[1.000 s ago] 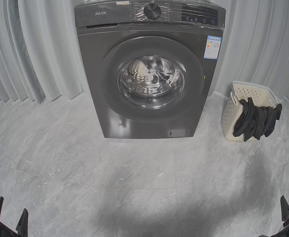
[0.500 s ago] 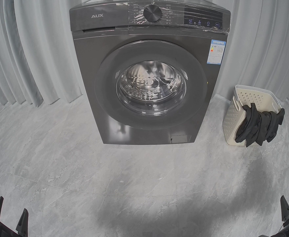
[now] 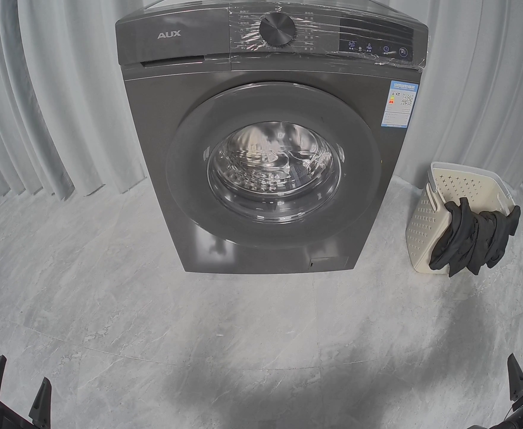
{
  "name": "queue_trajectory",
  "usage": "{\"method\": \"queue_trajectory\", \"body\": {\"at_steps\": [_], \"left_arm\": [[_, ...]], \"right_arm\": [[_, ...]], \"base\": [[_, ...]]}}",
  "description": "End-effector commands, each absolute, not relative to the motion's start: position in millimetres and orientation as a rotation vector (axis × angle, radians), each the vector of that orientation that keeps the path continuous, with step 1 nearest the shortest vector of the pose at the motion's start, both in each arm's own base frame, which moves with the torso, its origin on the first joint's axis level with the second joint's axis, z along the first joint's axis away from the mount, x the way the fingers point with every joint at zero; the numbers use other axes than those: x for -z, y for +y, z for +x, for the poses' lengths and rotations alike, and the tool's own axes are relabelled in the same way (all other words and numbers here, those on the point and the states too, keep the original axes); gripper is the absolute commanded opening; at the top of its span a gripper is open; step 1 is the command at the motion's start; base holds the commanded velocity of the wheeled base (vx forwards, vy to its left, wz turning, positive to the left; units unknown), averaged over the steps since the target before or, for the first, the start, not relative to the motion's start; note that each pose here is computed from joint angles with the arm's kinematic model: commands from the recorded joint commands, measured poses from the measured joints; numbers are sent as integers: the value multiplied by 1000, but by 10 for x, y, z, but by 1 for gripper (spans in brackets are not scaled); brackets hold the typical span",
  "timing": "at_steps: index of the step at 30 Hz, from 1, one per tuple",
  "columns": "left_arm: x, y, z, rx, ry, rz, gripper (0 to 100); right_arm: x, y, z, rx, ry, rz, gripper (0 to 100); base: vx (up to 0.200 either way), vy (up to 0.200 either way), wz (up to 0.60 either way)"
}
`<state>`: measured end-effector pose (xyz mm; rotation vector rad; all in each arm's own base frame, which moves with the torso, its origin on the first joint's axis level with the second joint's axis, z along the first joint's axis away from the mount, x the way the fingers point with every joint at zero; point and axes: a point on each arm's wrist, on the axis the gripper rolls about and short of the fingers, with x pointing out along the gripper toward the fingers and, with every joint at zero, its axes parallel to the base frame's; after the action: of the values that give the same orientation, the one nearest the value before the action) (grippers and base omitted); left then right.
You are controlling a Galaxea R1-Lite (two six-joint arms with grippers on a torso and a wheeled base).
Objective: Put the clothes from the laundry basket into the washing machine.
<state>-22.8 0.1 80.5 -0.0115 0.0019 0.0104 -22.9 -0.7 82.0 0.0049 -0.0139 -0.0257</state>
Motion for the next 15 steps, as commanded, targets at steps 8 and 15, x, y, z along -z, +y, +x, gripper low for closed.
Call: {"method": "queue_trajectory", "body": {"at_steps": [8,15], "left_arm": [[-761,1,-227,-12,5,-15,100],[-761,1,-227,-12,5,-12,100]], "right_arm": [[-767,-7,-228,26,-12,5,100],[-767,-7,-228,26,-12,5,100]], "base": [[125,0,0],[29,0,0]]}}
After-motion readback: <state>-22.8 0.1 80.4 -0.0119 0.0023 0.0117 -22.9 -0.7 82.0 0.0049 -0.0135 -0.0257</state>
